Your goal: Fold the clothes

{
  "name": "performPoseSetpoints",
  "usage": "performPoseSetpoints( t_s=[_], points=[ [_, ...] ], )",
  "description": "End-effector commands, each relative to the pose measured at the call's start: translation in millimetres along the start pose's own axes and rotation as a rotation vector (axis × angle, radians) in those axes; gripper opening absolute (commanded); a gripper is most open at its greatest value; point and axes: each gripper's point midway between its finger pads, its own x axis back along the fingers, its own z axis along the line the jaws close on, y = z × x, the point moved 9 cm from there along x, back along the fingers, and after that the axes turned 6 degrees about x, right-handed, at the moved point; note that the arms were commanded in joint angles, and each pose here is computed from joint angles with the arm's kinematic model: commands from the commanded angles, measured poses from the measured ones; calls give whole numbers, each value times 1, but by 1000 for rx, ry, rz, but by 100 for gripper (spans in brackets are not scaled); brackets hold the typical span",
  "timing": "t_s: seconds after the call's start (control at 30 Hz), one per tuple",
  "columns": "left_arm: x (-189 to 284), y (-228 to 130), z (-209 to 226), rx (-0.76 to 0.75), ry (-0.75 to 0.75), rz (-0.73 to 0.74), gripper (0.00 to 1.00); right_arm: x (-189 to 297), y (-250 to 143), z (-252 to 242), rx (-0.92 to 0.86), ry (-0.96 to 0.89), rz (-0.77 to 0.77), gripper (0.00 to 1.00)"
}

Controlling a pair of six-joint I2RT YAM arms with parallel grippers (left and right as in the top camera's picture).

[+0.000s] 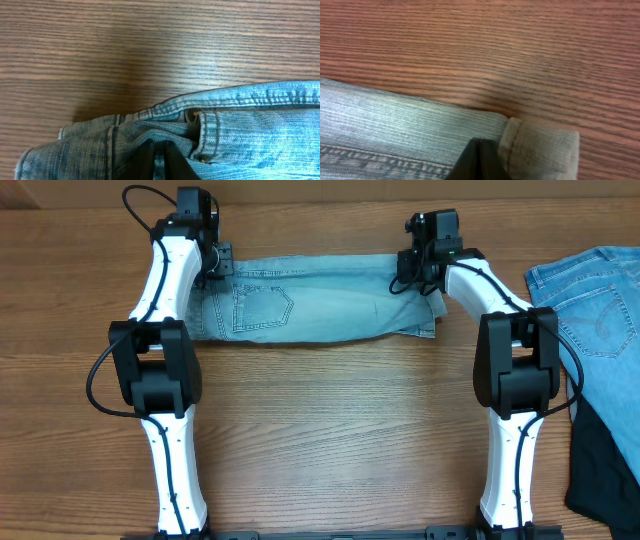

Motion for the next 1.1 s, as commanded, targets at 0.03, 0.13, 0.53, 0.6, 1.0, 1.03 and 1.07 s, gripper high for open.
performPoseSetpoints(
  t_s=[0.03,0.13,0.53,0.6,1.0,1.03,1.07],
  points=[
    [-14,6,38,3,95,-24,30,2,-8,-44,-58,-108,10,4],
    [12,31,37,-9,85,-104,55,14,16,-47,-54,-117,-58,39],
    [110,34,-53,-102,-166,-96,4,114,52,13,-19,93,87,30],
    [99,23,-68,-130,-176,-51,4,111,37,21,-30,143,176,10],
    [14,-25,-99,-193,-172,59,16,64,-40,37,-75,280,377,4],
    [7,-27,-96,-190,-167,58,18,58,-49,36,-73,260,391,4],
    [3,-28,-95,-188,-166,56,18,53,-61,33,-70,228,417,4]
  ],
)
